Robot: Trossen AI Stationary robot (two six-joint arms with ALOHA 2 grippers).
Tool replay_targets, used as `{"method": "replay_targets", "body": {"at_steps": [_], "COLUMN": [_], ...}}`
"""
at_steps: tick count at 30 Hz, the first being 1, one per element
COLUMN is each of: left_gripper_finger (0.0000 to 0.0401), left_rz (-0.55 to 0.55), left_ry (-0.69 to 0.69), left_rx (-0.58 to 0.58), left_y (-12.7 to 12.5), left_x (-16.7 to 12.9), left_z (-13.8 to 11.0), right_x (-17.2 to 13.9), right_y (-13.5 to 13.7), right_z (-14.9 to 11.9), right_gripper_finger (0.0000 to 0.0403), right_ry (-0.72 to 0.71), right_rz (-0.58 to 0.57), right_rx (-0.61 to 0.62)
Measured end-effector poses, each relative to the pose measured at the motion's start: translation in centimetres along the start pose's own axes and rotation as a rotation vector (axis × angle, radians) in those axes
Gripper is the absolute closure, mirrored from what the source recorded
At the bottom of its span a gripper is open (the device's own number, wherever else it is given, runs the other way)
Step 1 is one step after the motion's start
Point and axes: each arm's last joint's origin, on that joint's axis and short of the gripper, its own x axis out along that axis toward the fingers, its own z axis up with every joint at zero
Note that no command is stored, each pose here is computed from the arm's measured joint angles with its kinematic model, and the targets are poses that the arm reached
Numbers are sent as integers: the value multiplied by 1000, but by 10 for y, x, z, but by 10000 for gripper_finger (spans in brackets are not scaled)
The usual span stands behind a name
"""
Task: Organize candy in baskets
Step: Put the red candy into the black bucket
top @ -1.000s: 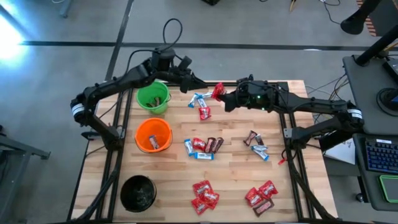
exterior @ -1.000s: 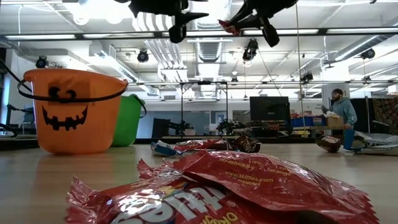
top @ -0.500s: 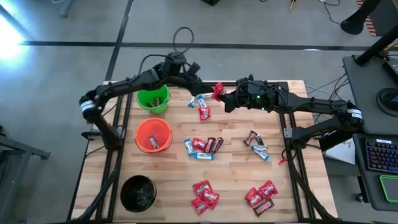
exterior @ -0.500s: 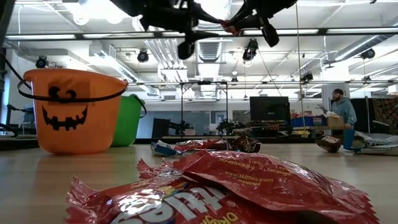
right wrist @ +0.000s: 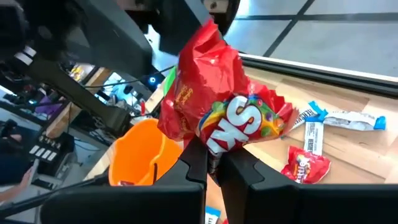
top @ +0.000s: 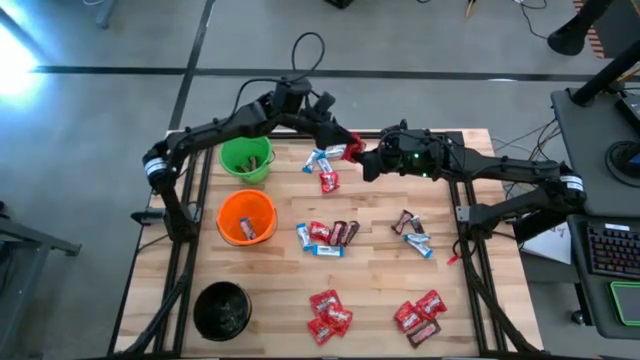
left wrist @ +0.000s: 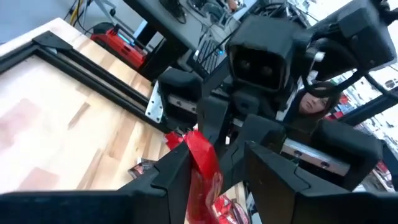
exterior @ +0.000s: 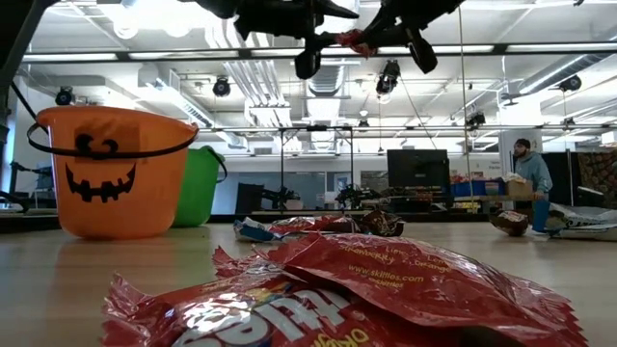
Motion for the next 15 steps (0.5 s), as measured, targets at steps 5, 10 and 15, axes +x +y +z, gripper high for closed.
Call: {"method": "replay_targets", "body": {"at_steps": [5, 10, 15], "left_gripper_finger": [271, 271, 271], "left_rz": [4, 11, 19], "left_ry": [6, 17, 35], "left_rx": [-6, -15, -28], "left_y": [2, 4, 5], "left_x": [1, 1, 3], "left_z": [-2, -4, -8], "right_x": [1, 1, -2], "right_y": [-1, -1, 4], "right_z": [0, 0, 6], "right_gripper_finger": [390, 390, 390], "right_ry": [-6, -15, -31], "right_rz": [-10, -15, -4], "right_rx": [-5, -5, -21]}}
